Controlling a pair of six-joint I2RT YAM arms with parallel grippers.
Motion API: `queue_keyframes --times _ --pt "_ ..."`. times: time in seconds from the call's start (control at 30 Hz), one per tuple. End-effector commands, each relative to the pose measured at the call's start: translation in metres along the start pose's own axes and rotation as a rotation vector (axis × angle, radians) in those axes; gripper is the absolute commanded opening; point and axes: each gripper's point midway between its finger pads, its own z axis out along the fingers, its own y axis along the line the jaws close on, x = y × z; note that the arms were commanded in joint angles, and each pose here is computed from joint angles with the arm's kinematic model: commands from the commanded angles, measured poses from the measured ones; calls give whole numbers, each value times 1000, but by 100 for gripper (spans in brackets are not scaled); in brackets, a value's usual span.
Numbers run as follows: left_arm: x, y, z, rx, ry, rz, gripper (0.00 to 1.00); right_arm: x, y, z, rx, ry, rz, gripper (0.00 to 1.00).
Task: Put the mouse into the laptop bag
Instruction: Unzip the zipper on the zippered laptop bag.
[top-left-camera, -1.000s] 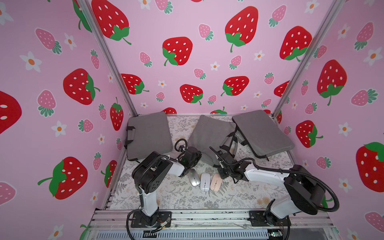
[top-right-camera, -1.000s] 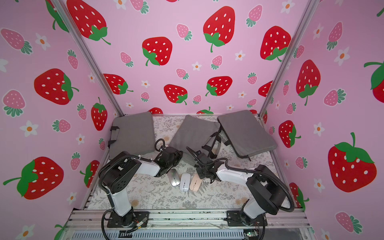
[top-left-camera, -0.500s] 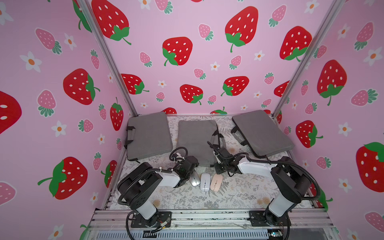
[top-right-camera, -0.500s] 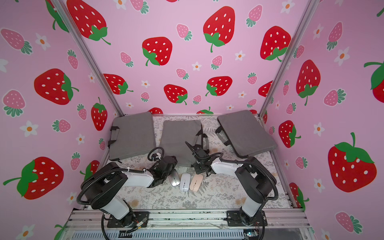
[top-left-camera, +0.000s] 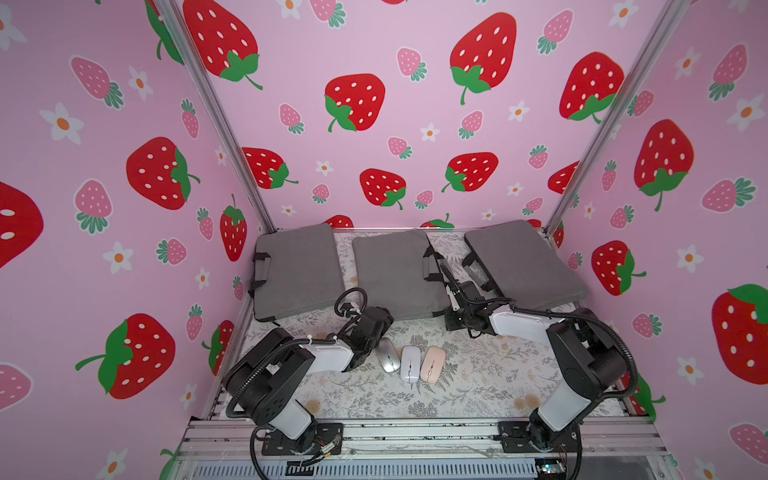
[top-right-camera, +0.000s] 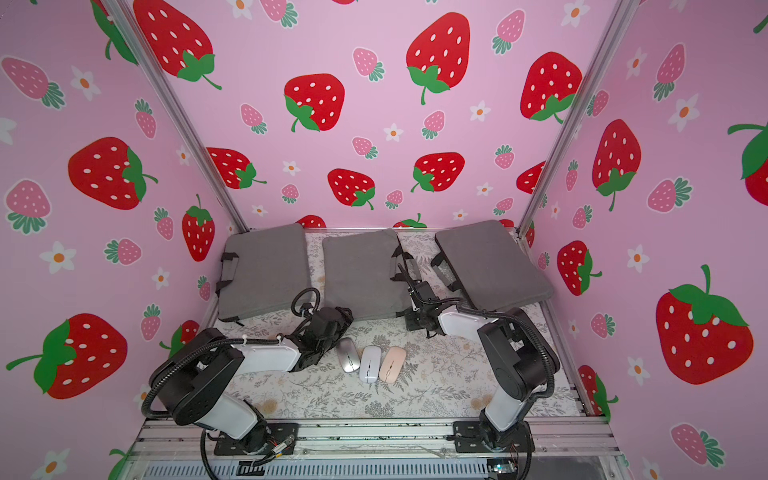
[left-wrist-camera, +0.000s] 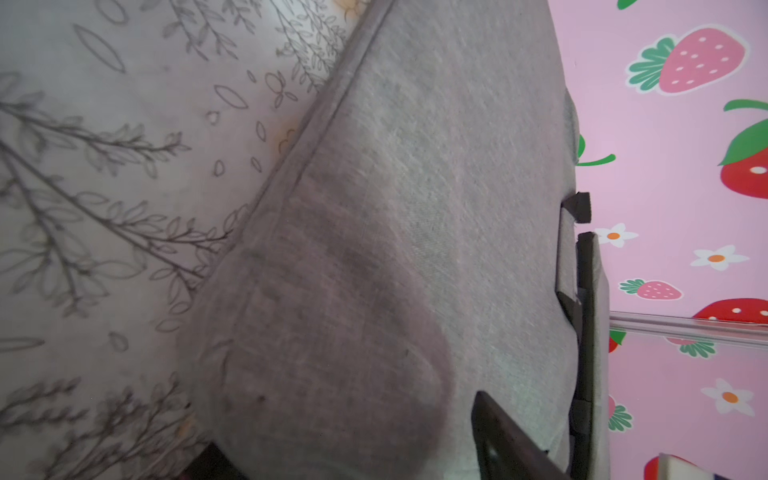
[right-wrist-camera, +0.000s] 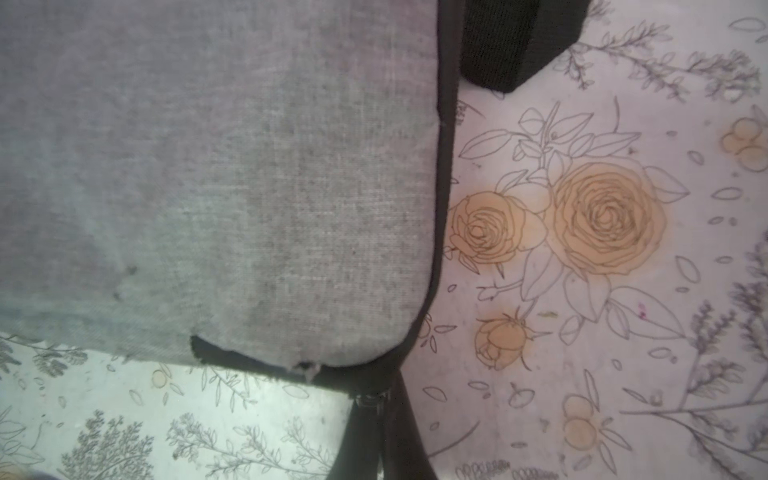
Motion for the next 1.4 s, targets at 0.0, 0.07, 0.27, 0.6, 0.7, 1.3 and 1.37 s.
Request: queue_keyframes --times 0.0,0.07,0.27,0.6,0.7,1.3,1.37 --pt "9 19 21 -57 104 48 77 10 -18 -7 53 20 18 0" --pt "16 21 32 -65 156 41 73 10 -17 -7 48 18 17 0" --pt "22 26 43 -46 165 18 15 9 -16 -4 46 28 7 0" --pt "30 15 42 -15 156 22 0 9 52 -9 -22 27 -91 0" --pt "32 12 39 -13 151 31 0 5 91 -5 -61 27 -153 0" --pt "-52 -4 -23 -139 142 173 100 22 146 -54 -100 -85 -213 64" --pt "-63 0 -47 -225 126 191 99 23 128 -71 -74 -132 -161 76"
